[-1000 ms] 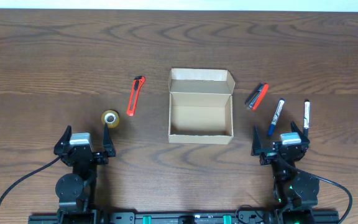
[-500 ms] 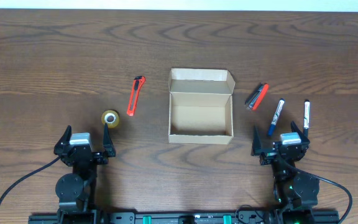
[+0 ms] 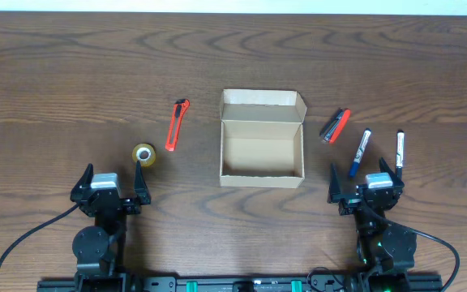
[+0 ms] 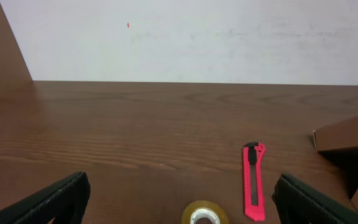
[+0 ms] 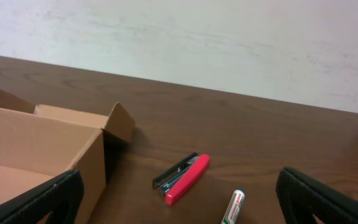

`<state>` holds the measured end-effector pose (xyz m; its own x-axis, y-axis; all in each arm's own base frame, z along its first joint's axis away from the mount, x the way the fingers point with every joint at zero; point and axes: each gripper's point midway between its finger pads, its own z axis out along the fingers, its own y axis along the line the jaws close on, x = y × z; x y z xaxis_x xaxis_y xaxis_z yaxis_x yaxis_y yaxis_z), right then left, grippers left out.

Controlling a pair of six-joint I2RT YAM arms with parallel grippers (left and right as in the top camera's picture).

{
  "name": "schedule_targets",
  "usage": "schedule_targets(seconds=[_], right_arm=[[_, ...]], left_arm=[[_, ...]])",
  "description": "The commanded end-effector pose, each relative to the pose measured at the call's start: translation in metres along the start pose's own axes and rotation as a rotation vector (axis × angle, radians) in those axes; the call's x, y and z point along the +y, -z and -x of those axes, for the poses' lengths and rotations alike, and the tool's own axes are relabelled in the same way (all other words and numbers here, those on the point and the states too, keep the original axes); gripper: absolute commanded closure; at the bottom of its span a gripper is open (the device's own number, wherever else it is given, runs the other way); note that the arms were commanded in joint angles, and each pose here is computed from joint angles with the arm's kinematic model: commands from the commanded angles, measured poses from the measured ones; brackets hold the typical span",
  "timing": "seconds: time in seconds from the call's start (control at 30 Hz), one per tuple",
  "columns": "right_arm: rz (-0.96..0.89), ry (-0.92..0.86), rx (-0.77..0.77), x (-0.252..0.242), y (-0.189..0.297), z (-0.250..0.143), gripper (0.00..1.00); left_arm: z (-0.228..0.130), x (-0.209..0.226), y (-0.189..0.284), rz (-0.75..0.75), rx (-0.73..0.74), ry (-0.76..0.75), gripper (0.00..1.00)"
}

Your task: Pack container

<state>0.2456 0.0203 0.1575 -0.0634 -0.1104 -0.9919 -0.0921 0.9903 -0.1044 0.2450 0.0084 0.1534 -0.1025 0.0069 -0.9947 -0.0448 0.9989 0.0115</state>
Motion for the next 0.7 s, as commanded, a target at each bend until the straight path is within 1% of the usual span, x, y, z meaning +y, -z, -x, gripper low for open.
schedule_targets(seconds=[0.0, 0.1, 0.2, 0.3, 0.33, 0.4, 0.5, 0.6, 0.67], right_arm=[[0.017, -0.014, 0.001, 0.004, 0.0, -0.001, 0.01], [0.023, -0.046, -0.011, 0.005, 0.0, 0.002, 0.01], [0.079, -0.199, -0.039, 0.013, 0.001, 0.011, 0.01], [0.087, -0.325, 0.014, 0.016, 0.001, 0.0, 0.01], [0.092, -0.385, 0.015, 0.016, 0.001, 0.003, 0.01], [0.097, -0.439, 0.022, 0.017, 0.002, 0.01, 0.01], [0.03, -0.43, 0.081, 0.005, 0.007, 0.019, 0.01], [-0.035, -0.36, 0.188, -0.006, 0.015, 0.033, 0.01], [-0.044, -0.305, 0.249, -0.01, 0.016, 0.046, 0.01]], left_arm=[[-0.018, 0.001, 0.0, 0.004, 0.059, 0.01, 0.05], [-0.018, 0.001, 0.0, 0.004, 0.059, 0.01, 0.05], [-0.018, 0.001, 0.0, 0.004, 0.059, 0.01, 0.05], [-0.018, 0.003, 0.0, 0.013, 0.059, 0.005, 0.05], [-0.018, 0.003, 0.0, 0.014, 0.058, 0.006, 0.05], [-0.017, 0.003, 0.0, 0.013, 0.052, 0.006, 0.05], [-0.018, 0.003, 0.0, 0.014, 0.059, 0.006, 0.05], [-0.018, 0.003, 0.0, 0.013, 0.06, 0.006, 0.05], [-0.018, 0.003, 0.0, 0.013, 0.06, 0.006, 0.05]])
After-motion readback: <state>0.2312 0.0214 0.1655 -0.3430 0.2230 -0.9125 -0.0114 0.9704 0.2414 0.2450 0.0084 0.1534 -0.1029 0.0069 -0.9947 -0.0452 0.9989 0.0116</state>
